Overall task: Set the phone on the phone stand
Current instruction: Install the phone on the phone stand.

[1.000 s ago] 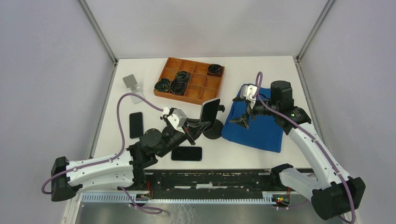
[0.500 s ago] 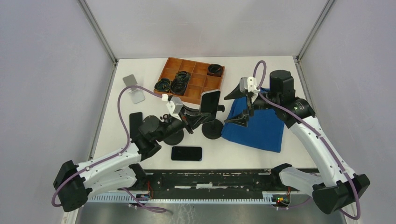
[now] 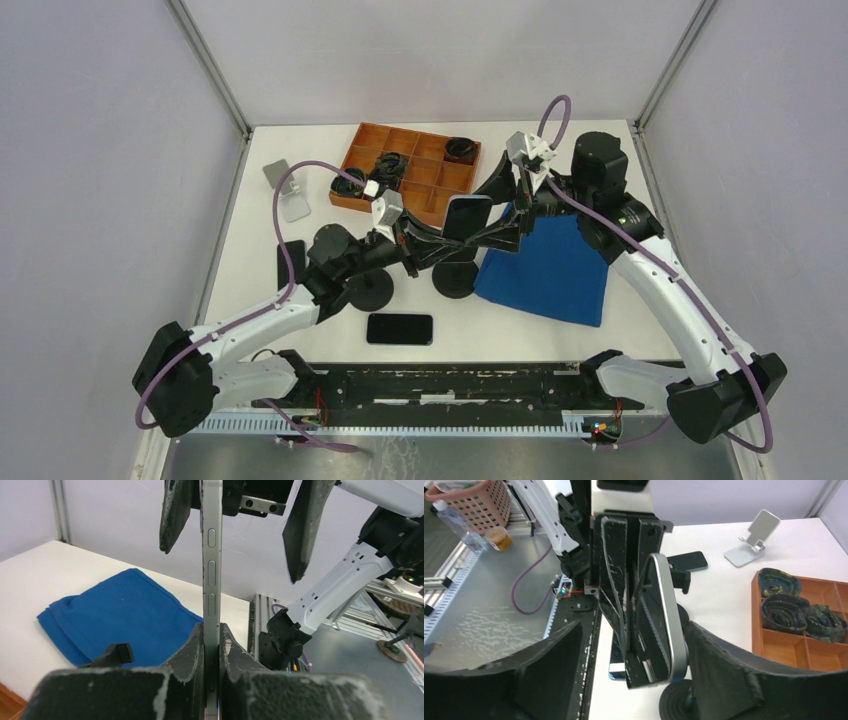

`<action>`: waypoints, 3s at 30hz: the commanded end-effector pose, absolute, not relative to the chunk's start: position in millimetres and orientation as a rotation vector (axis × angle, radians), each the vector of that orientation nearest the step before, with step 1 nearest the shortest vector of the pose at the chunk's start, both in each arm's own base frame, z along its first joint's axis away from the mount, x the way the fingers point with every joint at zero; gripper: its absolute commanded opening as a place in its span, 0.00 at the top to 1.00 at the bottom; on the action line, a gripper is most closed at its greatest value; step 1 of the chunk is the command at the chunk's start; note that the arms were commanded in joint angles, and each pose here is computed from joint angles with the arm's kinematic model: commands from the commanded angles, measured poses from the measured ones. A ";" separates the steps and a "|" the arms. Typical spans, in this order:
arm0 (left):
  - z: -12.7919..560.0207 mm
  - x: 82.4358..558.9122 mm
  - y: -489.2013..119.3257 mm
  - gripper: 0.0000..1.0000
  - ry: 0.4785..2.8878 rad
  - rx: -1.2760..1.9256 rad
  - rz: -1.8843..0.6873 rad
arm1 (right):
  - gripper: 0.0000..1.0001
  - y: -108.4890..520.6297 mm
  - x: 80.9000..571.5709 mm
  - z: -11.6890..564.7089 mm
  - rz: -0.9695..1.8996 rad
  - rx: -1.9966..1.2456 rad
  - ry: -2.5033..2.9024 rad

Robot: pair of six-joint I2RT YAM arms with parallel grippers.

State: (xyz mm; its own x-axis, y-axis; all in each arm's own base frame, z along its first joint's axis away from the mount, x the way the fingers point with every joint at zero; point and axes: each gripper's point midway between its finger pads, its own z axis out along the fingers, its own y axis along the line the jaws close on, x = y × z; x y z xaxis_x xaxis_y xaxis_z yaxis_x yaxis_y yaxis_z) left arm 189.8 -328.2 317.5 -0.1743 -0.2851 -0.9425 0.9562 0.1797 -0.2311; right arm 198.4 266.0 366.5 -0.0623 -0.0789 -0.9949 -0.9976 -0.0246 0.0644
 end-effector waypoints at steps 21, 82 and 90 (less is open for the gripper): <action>370.0 184.3 -329.4 0.98 1.048 0.738 -1.409 | 0.82 281.5 186.9 373.3 1.429 -1.217 1.303; 310.6 159.3 -351.6 0.42 1.400 0.882 -1.050 | 1.00 258.7 160.6 363.9 1.349 -1.389 1.066; 309.0 151.1 -351.6 0.96 1.388 0.912 -1.086 | 0.95 264.4 155.5 357.8 1.387 -1.399 1.080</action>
State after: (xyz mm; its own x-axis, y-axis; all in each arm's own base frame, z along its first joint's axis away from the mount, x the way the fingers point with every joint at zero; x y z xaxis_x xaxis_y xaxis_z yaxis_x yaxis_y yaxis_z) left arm 154.2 -350.8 293.2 -0.1458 -0.0045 -0.9893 0.9389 0.3146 -0.1398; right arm 161.2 262.7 346.4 -0.0438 -0.0321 -0.9985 -0.9740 -0.2212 0.0498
